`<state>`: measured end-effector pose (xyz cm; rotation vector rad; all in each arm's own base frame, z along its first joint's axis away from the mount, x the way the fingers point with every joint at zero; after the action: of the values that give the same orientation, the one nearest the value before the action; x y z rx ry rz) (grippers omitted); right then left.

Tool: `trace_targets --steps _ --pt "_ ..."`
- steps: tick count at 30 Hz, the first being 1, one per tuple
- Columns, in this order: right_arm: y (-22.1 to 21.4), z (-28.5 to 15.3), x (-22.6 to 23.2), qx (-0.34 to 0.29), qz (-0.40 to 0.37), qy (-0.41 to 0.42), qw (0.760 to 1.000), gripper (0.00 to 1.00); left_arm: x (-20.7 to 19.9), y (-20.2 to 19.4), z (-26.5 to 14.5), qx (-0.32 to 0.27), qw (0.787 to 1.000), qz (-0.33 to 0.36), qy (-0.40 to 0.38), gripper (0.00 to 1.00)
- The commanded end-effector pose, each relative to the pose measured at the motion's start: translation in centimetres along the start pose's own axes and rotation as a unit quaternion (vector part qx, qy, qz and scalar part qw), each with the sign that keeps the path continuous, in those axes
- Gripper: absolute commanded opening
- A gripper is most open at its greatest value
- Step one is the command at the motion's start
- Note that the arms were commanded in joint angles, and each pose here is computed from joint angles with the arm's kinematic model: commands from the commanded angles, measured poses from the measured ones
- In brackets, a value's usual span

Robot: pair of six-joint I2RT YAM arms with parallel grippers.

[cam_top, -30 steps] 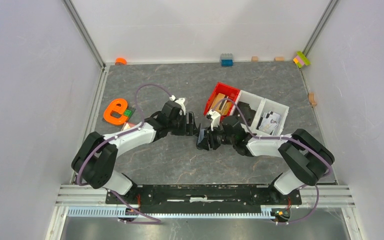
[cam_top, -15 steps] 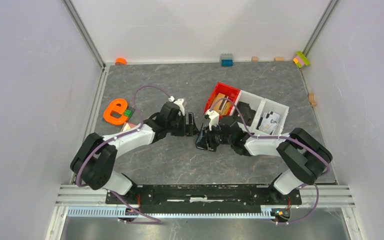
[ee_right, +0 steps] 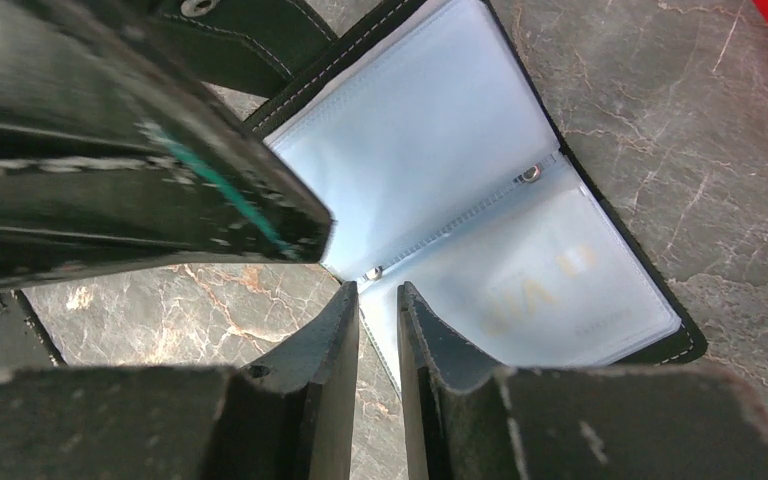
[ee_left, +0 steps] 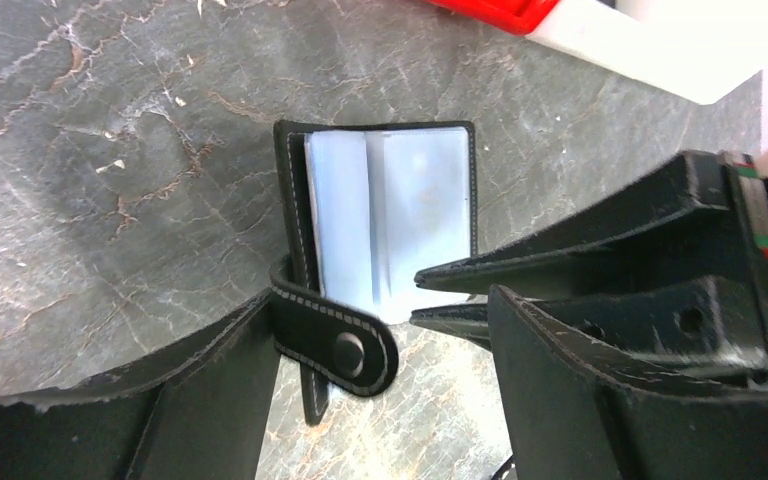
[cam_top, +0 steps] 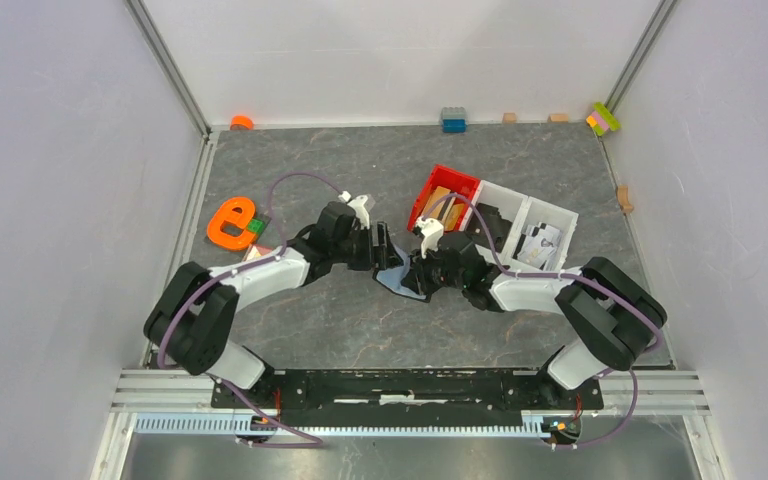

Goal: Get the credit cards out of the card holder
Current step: Pick up the card holder from the center of the board.

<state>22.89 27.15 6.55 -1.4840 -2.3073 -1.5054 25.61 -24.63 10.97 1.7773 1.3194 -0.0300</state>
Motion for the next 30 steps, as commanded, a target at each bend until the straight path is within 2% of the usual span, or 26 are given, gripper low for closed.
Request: trace_targets --steps 1,8,10,14,23,26,28,29,30 --pt "1.6 0.8 0.4 -0.02 -0.008 0.005 1.0 0.26 -0.4 0.2 1.4 0.028 0.999 -0.013 -0.015 0.79" --pt "1.9 0.4 0.2 -0.031 -0.011 -0.006 0.999 0.26 0.1 0.5 1.3 0.021 1.0 -0.007 0.004 0.75" --pt "2.2 0.1 0.0 -0.038 -0.012 -0.014 0.999 0.26 0.4 0.0 1.3 0.033 0.999 -0.01 0.014 0.71" --pt "2.9 -1.2 0.0 -0.063 -0.019 -0.023 0.998 0.26 0.7 -0.4 1.9 0.044 0.999 -0.016 0.017 0.52" --pt "4.4 -4.3 -0.8 -0.133 -0.015 -0.059 0.989 0.26 0.3 -0.7 2.5 0.058 0.998 -0.026 -0.009 0.39" --pt "4.5 -4.5 -1.2 -0.134 -0.008 -0.066 0.989 0.26 0.3 -0.8 2.5 0.06 0.998 -0.028 -0.012 0.22" --pt "4.4 -4.5 -1.4 -0.132 -0.002 -0.068 0.989 0.26 -0.2 -0.4 2.6 0.055 0.998 -0.026 -0.035 0.07" --pt "4.4 -4.6 -1.4 -0.131 0.0 -0.065 0.989 0.26 -0.4 -0.2 2.7 0.052 0.997 -0.027 -0.046 0.03" --pt "4.5 -4.6 -1.4 -0.131 0.003 -0.062 0.989 0.26 -0.8 -0.1 2.6 0.051 0.997 -0.027 -0.059 0.02"
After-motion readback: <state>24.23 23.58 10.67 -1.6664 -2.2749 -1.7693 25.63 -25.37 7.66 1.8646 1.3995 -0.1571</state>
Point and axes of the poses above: each gripper's point midway between its finger pads, its own z axis out along the fingers, its own x axis along the line the jaws close on, y = z × x, the point moved 4 cm from there along -z, back along the fingers, and after that the axes turned 7 degrees about z, right-handed, at the moved point
